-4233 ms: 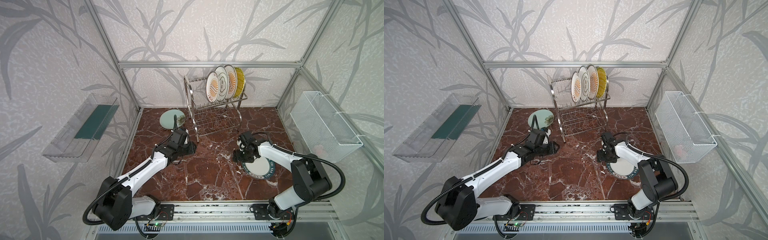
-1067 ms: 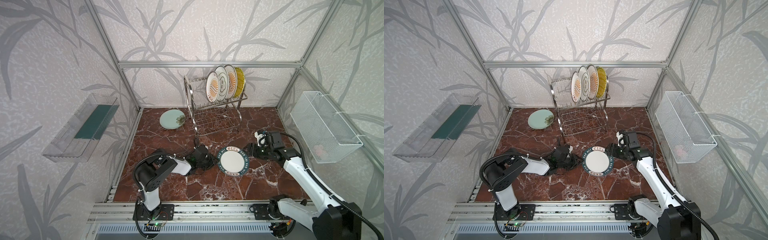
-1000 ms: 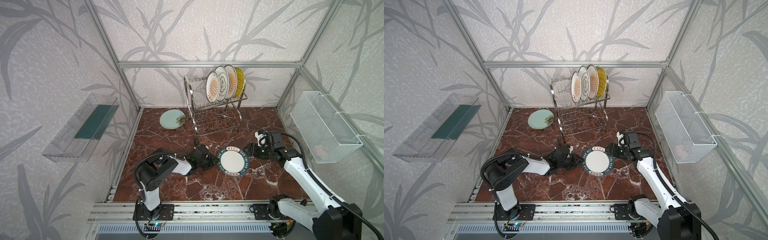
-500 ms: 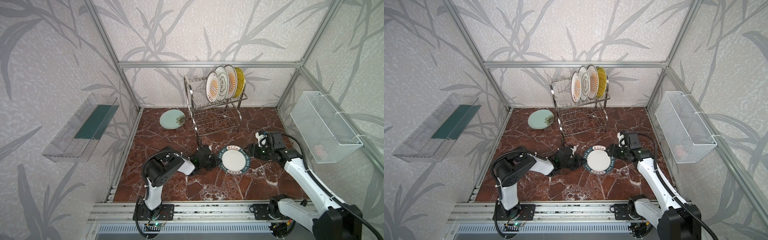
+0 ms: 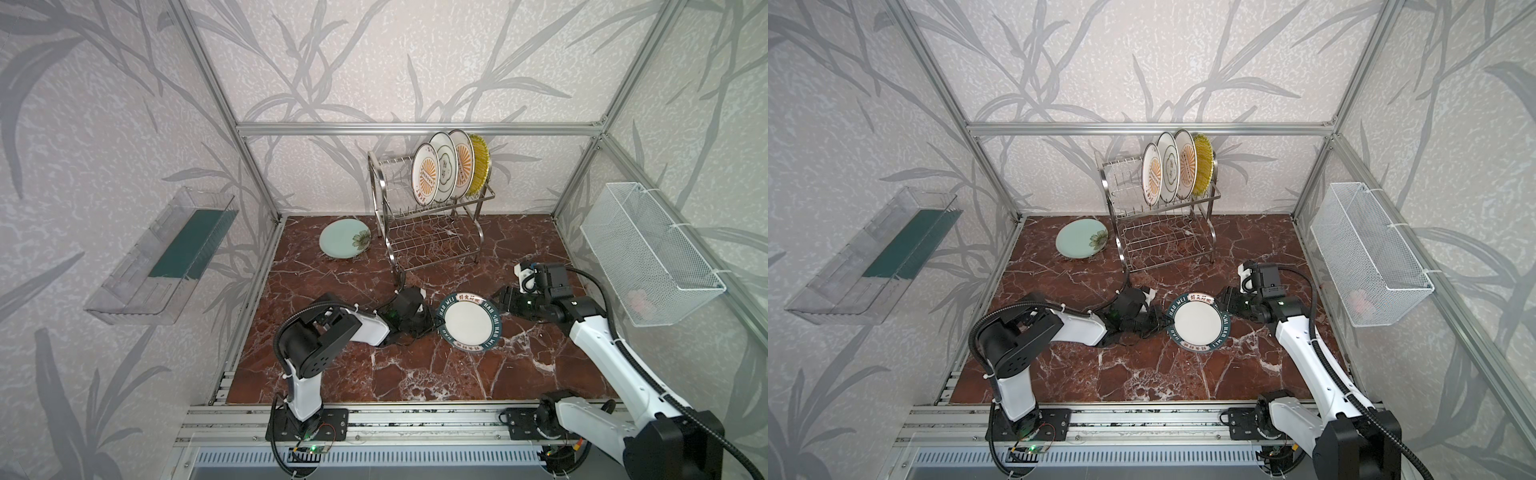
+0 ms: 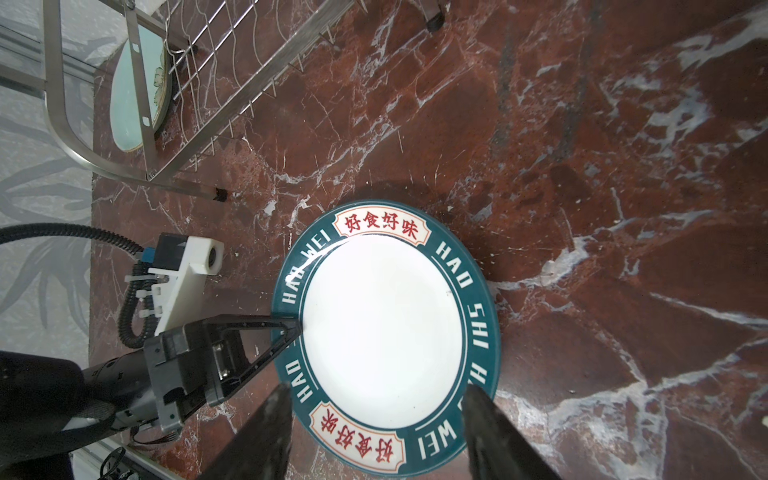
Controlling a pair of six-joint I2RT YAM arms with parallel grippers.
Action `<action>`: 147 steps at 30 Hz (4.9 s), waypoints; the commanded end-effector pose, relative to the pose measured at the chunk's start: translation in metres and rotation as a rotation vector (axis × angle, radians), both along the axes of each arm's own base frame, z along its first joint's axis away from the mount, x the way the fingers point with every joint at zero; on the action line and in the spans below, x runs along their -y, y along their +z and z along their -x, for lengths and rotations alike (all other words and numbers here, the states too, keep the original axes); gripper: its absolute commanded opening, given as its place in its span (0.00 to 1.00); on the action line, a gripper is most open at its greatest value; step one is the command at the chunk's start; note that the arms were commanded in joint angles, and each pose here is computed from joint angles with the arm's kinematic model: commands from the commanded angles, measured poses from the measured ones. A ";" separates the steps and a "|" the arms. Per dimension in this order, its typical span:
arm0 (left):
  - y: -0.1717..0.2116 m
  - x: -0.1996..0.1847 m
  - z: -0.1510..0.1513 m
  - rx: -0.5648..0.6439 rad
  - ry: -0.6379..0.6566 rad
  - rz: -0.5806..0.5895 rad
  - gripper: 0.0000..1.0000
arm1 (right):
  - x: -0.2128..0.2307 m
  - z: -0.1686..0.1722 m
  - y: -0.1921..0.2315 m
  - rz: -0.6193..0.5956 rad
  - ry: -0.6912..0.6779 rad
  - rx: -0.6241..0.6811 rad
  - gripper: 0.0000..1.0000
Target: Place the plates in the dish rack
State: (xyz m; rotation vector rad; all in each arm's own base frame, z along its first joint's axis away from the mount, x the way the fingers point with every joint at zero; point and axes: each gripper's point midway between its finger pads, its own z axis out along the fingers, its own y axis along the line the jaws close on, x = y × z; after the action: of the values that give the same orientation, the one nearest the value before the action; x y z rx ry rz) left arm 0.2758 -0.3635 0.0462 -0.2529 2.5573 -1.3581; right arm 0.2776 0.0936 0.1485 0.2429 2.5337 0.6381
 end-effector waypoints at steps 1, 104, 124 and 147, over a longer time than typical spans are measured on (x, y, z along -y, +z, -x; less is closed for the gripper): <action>0.048 0.007 -0.009 0.095 -0.047 0.053 0.00 | 0.003 0.005 0.004 0.001 0.000 0.005 0.64; 0.131 -0.085 -0.017 0.242 -0.110 0.076 0.35 | -0.093 -0.001 0.039 -0.342 0.212 0.112 0.00; 0.145 -0.118 -0.016 0.331 -0.038 -0.107 0.62 | -0.070 -0.003 0.107 -0.211 0.181 0.337 0.00; 0.154 -0.140 -0.003 0.370 -0.020 -0.202 0.63 | -0.084 -0.035 0.280 -0.042 0.192 0.769 0.00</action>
State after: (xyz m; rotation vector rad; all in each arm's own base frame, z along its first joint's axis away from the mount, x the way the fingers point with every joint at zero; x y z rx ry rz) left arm 0.2803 -0.2288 0.1920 0.0418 2.3795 -1.0578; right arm 0.3078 0.1777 0.3938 -0.1912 1.9139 0.7483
